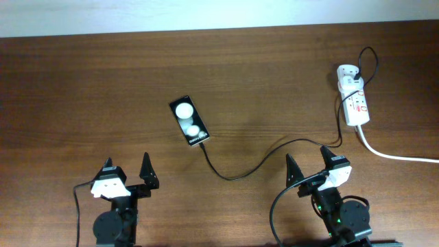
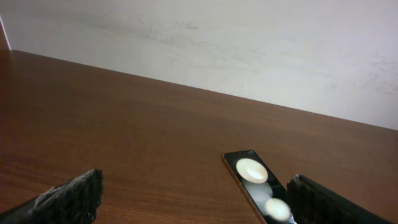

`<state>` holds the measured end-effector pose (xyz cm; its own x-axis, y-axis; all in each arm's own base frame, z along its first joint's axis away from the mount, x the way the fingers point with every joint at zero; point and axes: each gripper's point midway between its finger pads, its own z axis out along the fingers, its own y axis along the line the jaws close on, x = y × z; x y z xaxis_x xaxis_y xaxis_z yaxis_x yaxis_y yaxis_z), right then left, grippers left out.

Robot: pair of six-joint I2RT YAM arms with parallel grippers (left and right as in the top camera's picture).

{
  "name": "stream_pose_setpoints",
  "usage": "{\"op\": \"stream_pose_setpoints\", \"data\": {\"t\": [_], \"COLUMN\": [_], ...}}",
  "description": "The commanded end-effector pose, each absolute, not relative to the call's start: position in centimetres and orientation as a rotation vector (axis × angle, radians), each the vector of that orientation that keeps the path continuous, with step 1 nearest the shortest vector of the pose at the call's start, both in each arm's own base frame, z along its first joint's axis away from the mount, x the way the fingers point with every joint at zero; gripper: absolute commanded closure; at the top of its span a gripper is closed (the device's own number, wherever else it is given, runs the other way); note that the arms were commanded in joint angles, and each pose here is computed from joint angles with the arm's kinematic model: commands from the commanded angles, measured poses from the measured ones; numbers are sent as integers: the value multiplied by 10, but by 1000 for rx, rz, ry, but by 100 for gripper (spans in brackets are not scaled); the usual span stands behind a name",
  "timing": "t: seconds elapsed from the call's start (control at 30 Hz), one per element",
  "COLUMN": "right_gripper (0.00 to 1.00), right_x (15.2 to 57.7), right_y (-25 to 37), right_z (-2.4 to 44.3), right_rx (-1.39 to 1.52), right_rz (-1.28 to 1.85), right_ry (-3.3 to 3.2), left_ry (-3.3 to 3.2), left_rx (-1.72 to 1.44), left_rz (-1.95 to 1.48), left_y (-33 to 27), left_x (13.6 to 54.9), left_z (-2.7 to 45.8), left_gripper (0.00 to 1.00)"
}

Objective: Plug charger to phone and switch on socket

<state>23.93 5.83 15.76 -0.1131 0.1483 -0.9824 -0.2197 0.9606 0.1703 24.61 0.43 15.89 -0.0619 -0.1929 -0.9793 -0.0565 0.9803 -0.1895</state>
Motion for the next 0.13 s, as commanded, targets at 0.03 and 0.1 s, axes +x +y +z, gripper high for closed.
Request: {"op": "stream_pose_setpoints", "data": {"t": [0.03, 0.1], "right_gripper": [2, 1], "right_x": [239, 239], "right_y": [56, 56], "right_z": [155, 155], "right_rx": [-57, -57], "right_rz": [297, 297], "right_ry": [1659, 1659], "left_ry": [1629, 1629], "left_rx": [-192, -192], "left_rz": [-81, -81], "left_y": [8, 8], "left_x": [246, 246], "left_z": [159, 159], "left_gripper": [1, 1]}}
